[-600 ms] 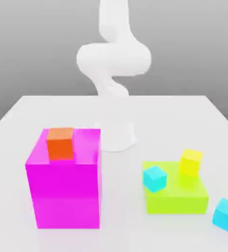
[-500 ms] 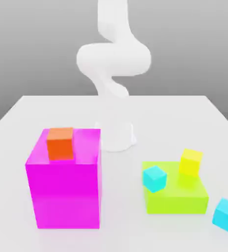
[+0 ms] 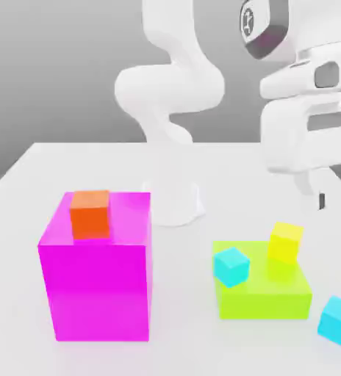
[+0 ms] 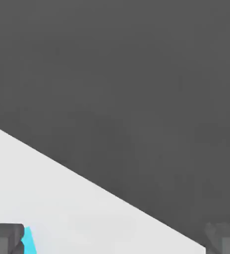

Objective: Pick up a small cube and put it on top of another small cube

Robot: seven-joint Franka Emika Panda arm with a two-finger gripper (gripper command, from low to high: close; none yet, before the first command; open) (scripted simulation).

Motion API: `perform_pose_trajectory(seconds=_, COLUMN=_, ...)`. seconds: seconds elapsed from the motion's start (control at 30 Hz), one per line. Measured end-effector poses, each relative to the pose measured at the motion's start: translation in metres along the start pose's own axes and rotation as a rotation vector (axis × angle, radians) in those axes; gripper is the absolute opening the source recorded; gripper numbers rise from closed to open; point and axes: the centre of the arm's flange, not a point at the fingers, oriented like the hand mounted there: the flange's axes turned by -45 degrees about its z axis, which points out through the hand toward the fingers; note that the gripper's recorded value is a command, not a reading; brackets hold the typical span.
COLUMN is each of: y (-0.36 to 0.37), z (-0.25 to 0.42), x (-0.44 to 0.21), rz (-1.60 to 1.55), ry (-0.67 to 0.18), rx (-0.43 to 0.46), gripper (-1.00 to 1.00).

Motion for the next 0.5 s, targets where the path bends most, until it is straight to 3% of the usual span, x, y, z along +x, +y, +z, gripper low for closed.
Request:
perform_pose_trajectory(seconds=0.27, y=-0.088, z=0.14, x=-0.038, rz=-0.228, ry=-0.203, rx=0.069, gripper=0.0)
perform_pose_trajectory(seconds=0.43, y=-0.105, z=0.209, x=-0.06, rz=-0.266, ry=-0.235, rx=0.079, gripper=0.0)
perform_pose_trajectory(seconds=0.47, y=-0.106, z=0.22, x=-0.063, rz=-0.266, ry=-0.236, rx=0.079, gripper=-1.0)
perform_pose_trajectory(seconds=0.5, y=-0.106, z=0.22, x=-0.063, rz=-0.266, ry=-0.236, rx=0.079, gripper=-1.0)
